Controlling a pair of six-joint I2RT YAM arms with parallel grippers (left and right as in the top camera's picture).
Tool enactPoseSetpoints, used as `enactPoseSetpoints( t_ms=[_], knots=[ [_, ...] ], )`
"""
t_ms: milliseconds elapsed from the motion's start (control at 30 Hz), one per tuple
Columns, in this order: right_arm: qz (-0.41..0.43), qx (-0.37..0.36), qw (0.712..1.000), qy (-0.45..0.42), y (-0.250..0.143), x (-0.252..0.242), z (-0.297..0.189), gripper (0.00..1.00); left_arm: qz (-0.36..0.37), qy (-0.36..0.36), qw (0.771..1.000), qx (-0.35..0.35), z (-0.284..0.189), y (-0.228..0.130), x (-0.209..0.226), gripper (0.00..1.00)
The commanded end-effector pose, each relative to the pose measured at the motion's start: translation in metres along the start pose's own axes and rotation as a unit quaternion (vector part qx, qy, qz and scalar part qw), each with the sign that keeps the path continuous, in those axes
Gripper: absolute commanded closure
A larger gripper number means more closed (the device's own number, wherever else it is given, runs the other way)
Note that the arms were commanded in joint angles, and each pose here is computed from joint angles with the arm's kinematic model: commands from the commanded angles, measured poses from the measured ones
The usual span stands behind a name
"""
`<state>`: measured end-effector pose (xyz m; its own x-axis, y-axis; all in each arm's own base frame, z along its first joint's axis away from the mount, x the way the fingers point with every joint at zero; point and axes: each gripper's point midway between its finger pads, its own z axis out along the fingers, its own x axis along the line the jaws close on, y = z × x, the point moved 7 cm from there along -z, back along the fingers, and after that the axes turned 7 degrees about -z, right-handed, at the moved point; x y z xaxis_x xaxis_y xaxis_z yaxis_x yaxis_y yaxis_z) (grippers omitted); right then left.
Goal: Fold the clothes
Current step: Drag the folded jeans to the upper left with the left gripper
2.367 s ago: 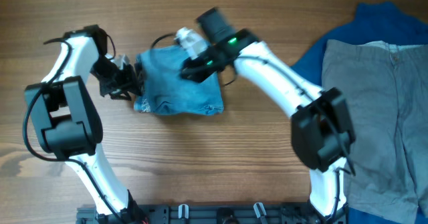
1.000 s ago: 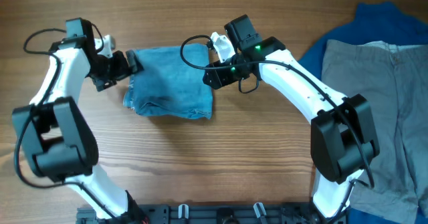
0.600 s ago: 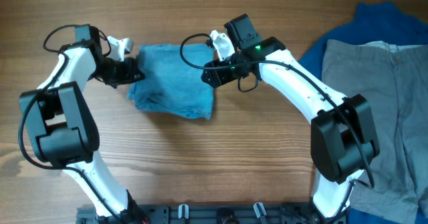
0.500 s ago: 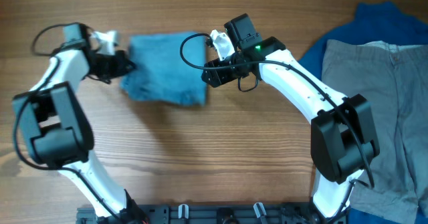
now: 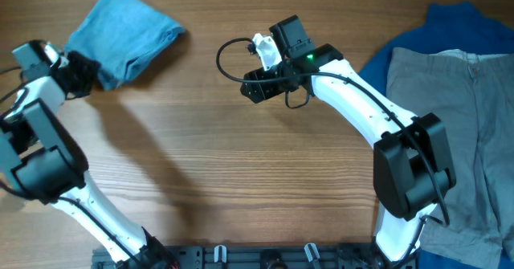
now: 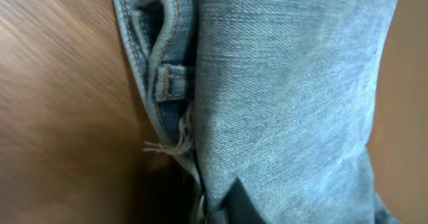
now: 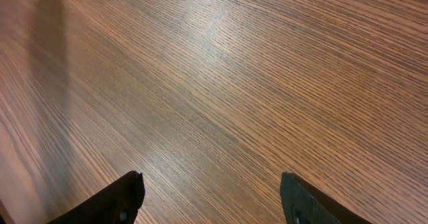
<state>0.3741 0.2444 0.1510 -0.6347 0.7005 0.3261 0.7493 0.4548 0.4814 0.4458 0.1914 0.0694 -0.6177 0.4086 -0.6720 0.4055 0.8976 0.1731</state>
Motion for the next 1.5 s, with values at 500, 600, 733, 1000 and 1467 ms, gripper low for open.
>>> enactPoseSetpoints(
  t_ms=[500, 600, 733, 1000, 1467],
  knots=[
    [0.014, 0.012, 1.000, -0.009, -0.003, -0.002, -0.004, 0.27, 0.227, -0.125, 0.966, -0.005, -0.080, -0.026, -0.102, 0.07],
    [0.013, 0.009, 1.000, -0.009, -0.002, -0.002, -0.004, 0.26, 0.270, -0.108, 0.957, -0.014, -0.044, -0.046, -0.115, 0.96],
    [0.033, 0.023, 0.999, -0.009, -0.007, -0.001, -0.005, 0.26, 0.269, -0.070, 0.958, 0.067, 0.029, -0.093, -0.088, 0.96],
    [0.037, 0.029, 0.999, -0.009, -0.009, -0.001, -0.004, 0.26, 0.257, -0.124, 0.948, 0.141, 0.017, -0.114, -0.104, 0.96],
    [0.046, 0.048, 0.998, -0.008, -0.021, -0.003, 0.000, 0.16, 0.251, -0.044, 0.963, -0.089, 0.026, 0.001, -0.052, 0.90]
  ],
)
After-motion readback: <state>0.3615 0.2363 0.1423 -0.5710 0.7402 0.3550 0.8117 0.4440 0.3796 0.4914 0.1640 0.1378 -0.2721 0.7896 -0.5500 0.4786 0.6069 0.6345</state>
